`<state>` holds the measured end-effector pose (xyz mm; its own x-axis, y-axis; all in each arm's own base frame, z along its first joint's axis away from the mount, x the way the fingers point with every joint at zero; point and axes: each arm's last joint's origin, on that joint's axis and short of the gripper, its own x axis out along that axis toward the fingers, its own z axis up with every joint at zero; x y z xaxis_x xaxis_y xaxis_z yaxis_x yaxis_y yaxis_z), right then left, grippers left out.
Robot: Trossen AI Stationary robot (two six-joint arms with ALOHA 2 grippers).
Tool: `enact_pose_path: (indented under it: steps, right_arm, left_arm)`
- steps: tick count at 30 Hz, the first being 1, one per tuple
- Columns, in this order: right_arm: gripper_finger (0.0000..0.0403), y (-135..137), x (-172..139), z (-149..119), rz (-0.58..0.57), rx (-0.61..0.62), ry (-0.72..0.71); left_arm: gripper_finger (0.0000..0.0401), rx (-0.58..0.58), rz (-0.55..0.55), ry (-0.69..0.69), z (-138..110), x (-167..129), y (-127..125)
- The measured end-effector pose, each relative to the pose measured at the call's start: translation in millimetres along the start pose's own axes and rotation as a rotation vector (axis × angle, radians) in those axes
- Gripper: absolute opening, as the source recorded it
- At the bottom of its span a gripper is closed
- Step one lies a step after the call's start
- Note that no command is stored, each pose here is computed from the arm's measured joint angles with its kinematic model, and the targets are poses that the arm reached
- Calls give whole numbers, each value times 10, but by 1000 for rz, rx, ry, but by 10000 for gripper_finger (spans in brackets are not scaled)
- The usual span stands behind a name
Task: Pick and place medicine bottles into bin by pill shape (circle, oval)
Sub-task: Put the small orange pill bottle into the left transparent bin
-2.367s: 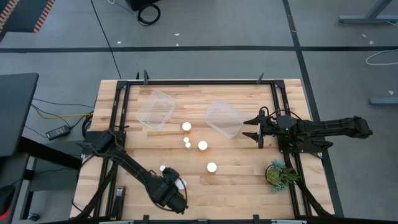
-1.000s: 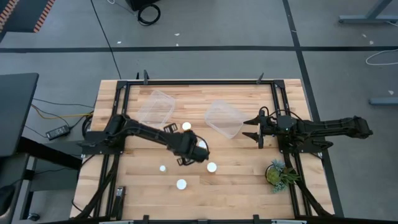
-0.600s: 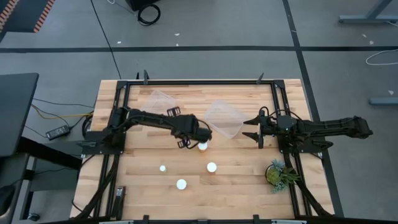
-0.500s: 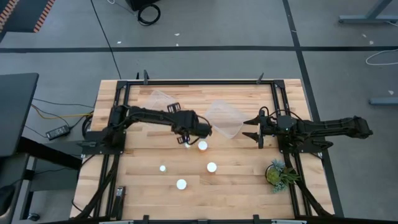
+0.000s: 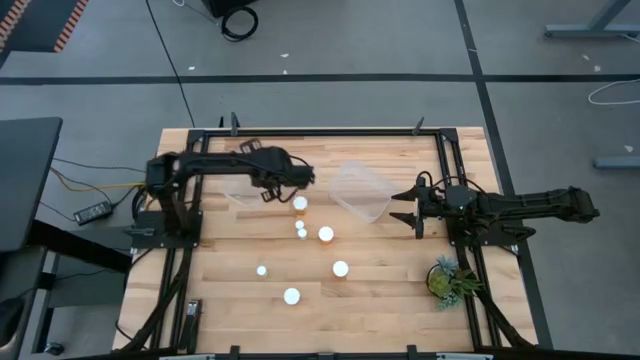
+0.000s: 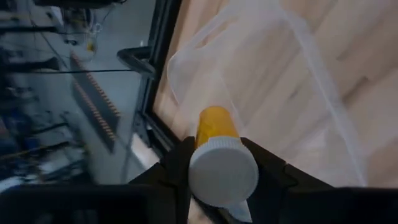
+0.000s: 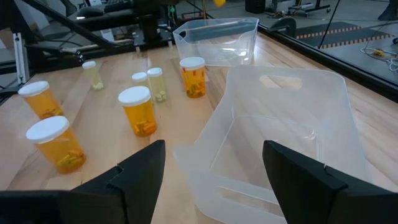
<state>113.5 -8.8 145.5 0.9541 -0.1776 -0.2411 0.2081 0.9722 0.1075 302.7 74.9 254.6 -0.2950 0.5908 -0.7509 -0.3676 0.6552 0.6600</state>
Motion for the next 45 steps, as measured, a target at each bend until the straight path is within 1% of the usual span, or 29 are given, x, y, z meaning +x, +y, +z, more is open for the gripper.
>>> enact_pose_path:
  steps: [3,5,8,10,13,16,19,22,25,29,36,45]
  right_arm:
    - [276,0,0,0,0,0,0]
    - [276,0,0,0,0,0,0]
    - [276,0,0,0,0,0,0]
    - [276,0,0,-2,0,0,1]
    - [276,0,0,-2,0,0,1]
    - [276,0,0,-2,0,0,1]
    - [276,0,0,-1,0,0,1]
    - [276,0,0,-1,0,0,1]
    - [276,0,0,-2,0,0,1]
    - [276,0,0,-2,0,0,1]
    - [276,0,0,-2,0,0,1]
    - [276,0,0,-1,0,0,1]
  left_arm:
    - [115,-85,-26,-32,-83,129,150]
    - [115,-158,-53,-61,-94,221,232]
    - [119,-269,-137,-84,-91,362,342]
    - [123,-346,-216,-83,-69,470,404]
    - [123,-459,-325,-36,-39,665,474]
    - [118,-530,-394,-30,-9,848,506]
    - [115,-567,-409,-39,-7,960,514]
    - [116,-598,-418,-14,-42,1054,513]
    - [122,-643,-465,8,-75,1160,484]
    - [122,-668,-504,48,-156,1299,399]
    - [117,-669,-507,63,-213,1381,332]
    - [145,-660,-513,95,-276,1431,273]
